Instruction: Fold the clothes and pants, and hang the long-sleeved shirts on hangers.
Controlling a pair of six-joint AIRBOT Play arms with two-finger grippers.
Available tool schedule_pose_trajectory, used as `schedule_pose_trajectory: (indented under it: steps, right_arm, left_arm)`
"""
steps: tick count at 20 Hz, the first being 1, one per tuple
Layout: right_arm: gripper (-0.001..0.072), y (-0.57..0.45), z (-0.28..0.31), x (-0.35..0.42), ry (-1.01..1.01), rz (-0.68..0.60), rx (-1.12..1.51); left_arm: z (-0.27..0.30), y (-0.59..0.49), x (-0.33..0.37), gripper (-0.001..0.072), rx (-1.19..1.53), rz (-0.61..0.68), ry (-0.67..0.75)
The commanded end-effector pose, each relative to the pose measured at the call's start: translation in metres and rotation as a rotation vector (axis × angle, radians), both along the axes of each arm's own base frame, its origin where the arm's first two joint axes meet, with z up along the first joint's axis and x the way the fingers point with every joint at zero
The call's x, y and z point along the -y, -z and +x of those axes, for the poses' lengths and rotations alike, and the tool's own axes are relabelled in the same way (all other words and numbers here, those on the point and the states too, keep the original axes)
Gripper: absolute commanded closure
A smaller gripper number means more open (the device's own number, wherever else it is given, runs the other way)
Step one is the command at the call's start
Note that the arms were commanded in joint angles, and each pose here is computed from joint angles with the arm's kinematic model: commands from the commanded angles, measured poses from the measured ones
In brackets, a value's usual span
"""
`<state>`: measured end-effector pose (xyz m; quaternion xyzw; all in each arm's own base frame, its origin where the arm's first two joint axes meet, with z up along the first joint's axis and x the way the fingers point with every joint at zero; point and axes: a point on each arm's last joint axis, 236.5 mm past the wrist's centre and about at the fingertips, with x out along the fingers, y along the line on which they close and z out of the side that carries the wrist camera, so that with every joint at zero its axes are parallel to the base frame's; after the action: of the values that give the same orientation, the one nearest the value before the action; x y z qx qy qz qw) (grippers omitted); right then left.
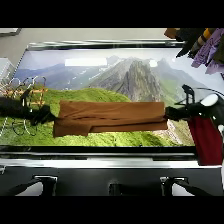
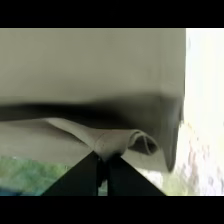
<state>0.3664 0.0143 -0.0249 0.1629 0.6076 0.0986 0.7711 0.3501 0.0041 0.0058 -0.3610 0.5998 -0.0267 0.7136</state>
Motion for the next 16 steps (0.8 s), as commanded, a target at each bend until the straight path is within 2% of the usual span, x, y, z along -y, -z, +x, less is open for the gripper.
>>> schedule_pose_trajectory:
  steps: [1, 7, 13, 14, 15, 16]
  right_arm:
    - [0.0682, 0.011, 0.041, 0.0, -0.008, -0.051, 0.012]
    - [0.0682, 0.016, 0.067, 0.012, 0.024, -0.086, 0.029]
    - [0.0675, 0.043, 0.066, 0.012, 0.047, -0.07, -0.031]
    - [0.0616, 0.047, 0.065, 0.012, 0.067, -0.063, -0.048]
    - [0.0525, 0.048, 0.065, 0.012, 0.085, -0.058, -0.057]
    - [0.0401, 0.044, 0.064, 0.014, 0.105, -0.053, -0.066]
  left_arm:
    - [0.059, 0.008, -0.005, 0.0695, 0.012, 0.019, 0.064]
    - [0.121, 0.026, -0.007, 0.0695, 0.004, 0.02, 0.068]
    - [0.133, 0.067, 0.0, 0.0693, -0.056, 0.0, 0.084]
    - [0.132, 0.072, 0.001, 0.0685, -0.068, -0.003, 0.084]
    - [0.134, 0.075, 0.0, 0.062, -0.067, -0.002, 0.081]
    - [0.136, 0.073, -0.002, 0.0511, -0.057, 0.002, 0.074]
